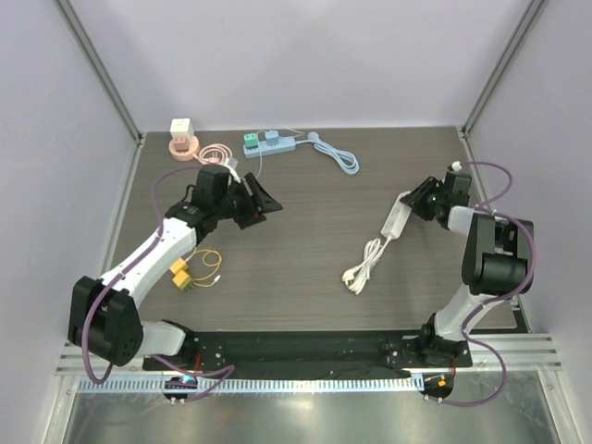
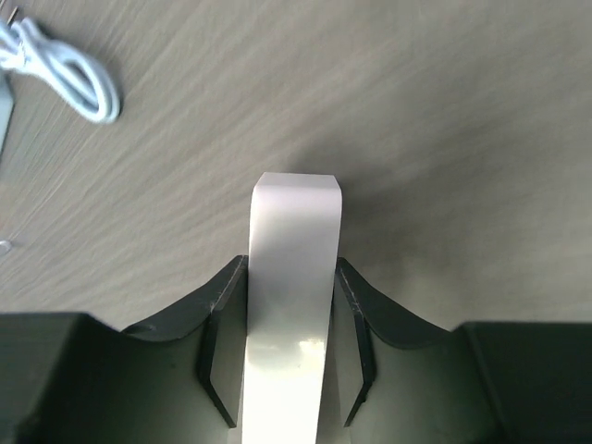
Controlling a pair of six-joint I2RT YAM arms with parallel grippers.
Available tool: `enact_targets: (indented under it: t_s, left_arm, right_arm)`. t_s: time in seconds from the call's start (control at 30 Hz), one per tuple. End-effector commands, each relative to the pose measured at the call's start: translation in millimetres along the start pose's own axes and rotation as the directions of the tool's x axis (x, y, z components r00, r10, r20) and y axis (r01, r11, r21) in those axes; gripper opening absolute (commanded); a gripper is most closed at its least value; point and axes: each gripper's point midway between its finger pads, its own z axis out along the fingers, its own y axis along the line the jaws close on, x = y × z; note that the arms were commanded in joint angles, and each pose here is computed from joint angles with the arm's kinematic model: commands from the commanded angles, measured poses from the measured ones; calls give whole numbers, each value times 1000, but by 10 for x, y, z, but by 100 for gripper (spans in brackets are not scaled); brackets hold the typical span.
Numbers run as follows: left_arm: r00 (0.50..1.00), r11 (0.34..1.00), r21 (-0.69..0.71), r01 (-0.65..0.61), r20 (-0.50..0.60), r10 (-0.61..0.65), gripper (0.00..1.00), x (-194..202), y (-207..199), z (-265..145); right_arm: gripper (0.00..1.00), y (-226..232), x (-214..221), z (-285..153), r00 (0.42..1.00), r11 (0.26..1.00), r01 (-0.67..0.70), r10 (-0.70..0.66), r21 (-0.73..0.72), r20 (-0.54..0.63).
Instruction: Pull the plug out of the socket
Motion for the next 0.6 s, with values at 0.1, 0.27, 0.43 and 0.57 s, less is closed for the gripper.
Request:
enact_targets:
  t_s: [0.1, 0.27, 0.43, 0.57]
  left_arm:
    - [997, 992, 122, 30, 69, -39, 64, -375, -155, -190]
    - [995, 990, 137, 44, 83, -55, 63, -476, -125, -234]
    - [995, 990, 138, 33, 94, -46, 63, -514, -118, -250]
    - [991, 991, 135, 11, 129, -28, 63, -557, -134, -315]
  right_arm:
    - [9, -161, -412, 272, 990, 982, 139, -143, 128, 16]
    - [54, -58, -571, 351, 990, 984, 140, -143, 109, 19]
    - [80, 23, -792, 222, 986, 974, 153, -163, 168, 46]
    - [89, 146, -1007, 125, 965, 939, 224, -251, 261, 76]
